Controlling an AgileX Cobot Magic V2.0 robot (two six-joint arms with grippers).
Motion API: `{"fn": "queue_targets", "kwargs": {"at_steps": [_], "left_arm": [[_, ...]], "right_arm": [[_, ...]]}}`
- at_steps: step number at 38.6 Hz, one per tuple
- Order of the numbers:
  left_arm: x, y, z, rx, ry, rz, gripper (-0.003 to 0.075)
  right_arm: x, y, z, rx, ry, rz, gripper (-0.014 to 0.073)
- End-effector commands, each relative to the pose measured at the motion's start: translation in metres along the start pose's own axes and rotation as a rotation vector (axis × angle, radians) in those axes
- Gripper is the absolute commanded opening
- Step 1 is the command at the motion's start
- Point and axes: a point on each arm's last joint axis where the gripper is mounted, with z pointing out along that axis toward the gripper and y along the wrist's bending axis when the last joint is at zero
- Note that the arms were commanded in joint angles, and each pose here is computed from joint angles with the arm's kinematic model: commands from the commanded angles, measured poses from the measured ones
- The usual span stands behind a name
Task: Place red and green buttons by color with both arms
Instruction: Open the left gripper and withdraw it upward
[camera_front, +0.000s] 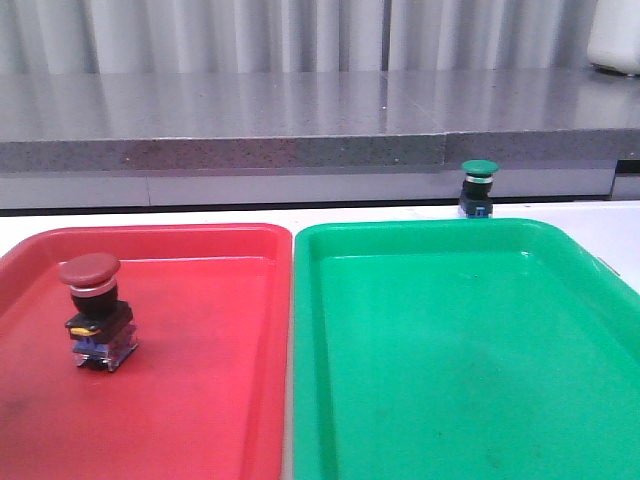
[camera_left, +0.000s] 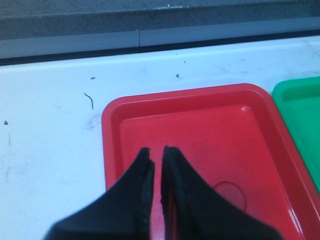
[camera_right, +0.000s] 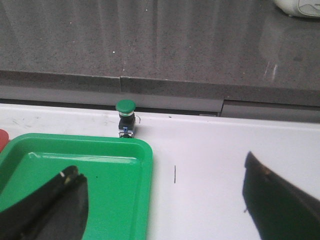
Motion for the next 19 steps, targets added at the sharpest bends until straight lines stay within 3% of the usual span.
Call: {"fn": "queue_targets", "kwargs": {"at_steps": [1, 10, 19], "left_arm": [[0.002, 0.006, -0.028, -0.008, -0.175, -0.009, -0.0020], [0.047, 0.017, -0.074, -0.053, -0.328, -0.038, -0.0020], [0.090, 0.016, -0.102, 0.002, -0.482, -0.094, -0.0020]], "right_arm": [[-0.018, -0.001, -0.003, 0.010, -0.102, -0.003, 0.0640], [-0.018, -0.001, -0.003, 0.010, -0.102, -0.003, 0.0640], [-0.018, -0.001, -0.003, 0.010, -0.102, -0.003, 0.0640]]}}
